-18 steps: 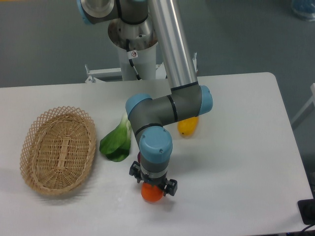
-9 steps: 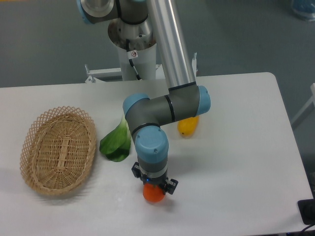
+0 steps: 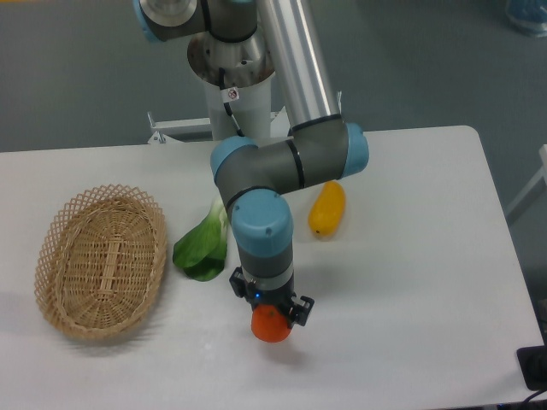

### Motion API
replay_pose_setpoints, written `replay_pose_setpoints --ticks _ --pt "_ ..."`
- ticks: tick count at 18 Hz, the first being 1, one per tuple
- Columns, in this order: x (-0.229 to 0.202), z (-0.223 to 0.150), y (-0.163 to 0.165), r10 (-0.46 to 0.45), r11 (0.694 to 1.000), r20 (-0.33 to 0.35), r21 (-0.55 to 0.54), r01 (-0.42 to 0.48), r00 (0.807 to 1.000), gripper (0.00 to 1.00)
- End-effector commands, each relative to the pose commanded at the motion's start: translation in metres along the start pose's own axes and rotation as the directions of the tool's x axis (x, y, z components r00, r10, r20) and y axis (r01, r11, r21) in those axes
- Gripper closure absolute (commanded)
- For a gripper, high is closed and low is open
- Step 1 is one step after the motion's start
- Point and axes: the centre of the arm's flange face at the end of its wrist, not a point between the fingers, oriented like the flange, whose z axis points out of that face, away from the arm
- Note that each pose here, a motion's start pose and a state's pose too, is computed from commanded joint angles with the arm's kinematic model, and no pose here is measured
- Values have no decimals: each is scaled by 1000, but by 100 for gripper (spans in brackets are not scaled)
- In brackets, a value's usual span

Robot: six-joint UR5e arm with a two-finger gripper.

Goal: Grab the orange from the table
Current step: 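Lift the grasped orange up off the table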

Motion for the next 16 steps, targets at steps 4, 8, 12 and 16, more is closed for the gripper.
replay_pose_setpoints --ticks 4,8,12,16 --pt "-4 -20 35 79 997 6 -4 -79 997 33" --pt "-23 -30 56 99 995 26 3 -99 995 33" --pt "-32 -33 61 153 988 34 -6 -152 988 32" --pt "-40 -40 68 181 983 44 -8 -181 982 31"
